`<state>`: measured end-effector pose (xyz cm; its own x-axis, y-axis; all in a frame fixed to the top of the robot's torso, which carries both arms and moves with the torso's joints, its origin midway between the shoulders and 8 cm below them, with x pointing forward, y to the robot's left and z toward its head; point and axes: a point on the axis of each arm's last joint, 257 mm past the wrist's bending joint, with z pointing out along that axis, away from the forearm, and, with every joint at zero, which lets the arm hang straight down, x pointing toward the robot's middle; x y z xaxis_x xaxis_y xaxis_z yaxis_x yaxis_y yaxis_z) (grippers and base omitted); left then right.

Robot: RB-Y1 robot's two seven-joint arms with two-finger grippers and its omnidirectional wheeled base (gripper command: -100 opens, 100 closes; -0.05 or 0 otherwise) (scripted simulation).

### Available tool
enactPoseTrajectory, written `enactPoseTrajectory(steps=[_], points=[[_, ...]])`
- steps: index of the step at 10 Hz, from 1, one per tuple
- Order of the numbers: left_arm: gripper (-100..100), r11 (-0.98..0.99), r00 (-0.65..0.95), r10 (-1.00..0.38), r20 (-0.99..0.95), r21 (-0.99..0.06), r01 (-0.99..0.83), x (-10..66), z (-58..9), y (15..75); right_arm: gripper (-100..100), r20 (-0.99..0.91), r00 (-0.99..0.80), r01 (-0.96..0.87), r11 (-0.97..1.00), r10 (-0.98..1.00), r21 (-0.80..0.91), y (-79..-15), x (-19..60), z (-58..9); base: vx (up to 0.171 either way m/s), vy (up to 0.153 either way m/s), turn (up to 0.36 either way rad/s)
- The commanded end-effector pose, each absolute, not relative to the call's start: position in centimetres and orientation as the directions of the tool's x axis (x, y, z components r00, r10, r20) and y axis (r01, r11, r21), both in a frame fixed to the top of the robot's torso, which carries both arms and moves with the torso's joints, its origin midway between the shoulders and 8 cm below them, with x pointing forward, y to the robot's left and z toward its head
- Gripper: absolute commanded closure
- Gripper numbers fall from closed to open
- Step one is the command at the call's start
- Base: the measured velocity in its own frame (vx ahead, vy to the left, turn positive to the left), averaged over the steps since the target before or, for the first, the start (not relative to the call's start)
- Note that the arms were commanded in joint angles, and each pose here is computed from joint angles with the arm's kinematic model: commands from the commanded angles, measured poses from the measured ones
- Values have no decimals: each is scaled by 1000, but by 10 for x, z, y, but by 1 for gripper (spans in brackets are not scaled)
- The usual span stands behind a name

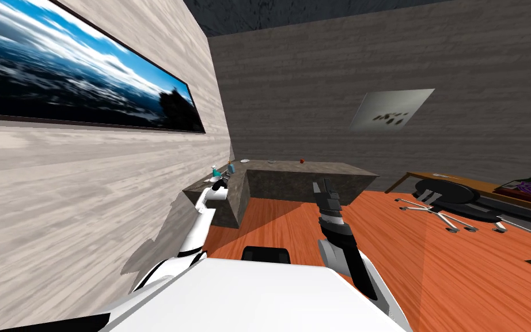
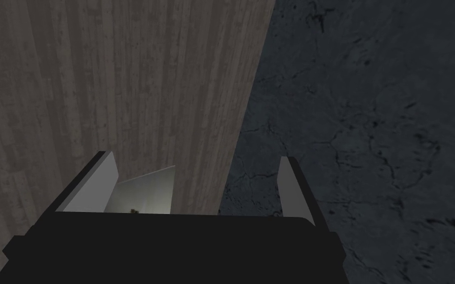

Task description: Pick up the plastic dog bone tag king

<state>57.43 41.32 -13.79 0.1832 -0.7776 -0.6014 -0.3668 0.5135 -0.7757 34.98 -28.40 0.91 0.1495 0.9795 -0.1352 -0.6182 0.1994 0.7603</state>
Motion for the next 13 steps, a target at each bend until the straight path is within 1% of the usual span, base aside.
enactPoseTrajectory(steps=[1,3,5,8,10,13], points=[[-100,494,175,-774,-609,-752,-437,574,-155,429,0,-135,150,-618,199,979,760,-284,350,9,41,-23,-75],[-100,467,166,-772,-613,-724,-507,571,-170,444,0,-135,150,-618,199,979,760,-284,350,9,48,-25,-71],[-100,446,152,-779,-609,-707,-549,566,-183,447,0,-135,150,-618,199,979,760,-284,350,9,39,-5,-10],[-100,388,139,-778,-612,-644,-660,556,-209,475,0,-135,150,-618,199,979,760,-284,350,9,56,-6,-64],[-100,365,125,-786,-605,-618,-696,548,-222,477,0,-135,150,-618,199,979,760,-284,350,9,41,-7,-16],[-100,294,111,-792,-600,-535,-792,530,-249,501,0,-135,150,-618,199,979,760,-284,350,9,60,-2,-56]])
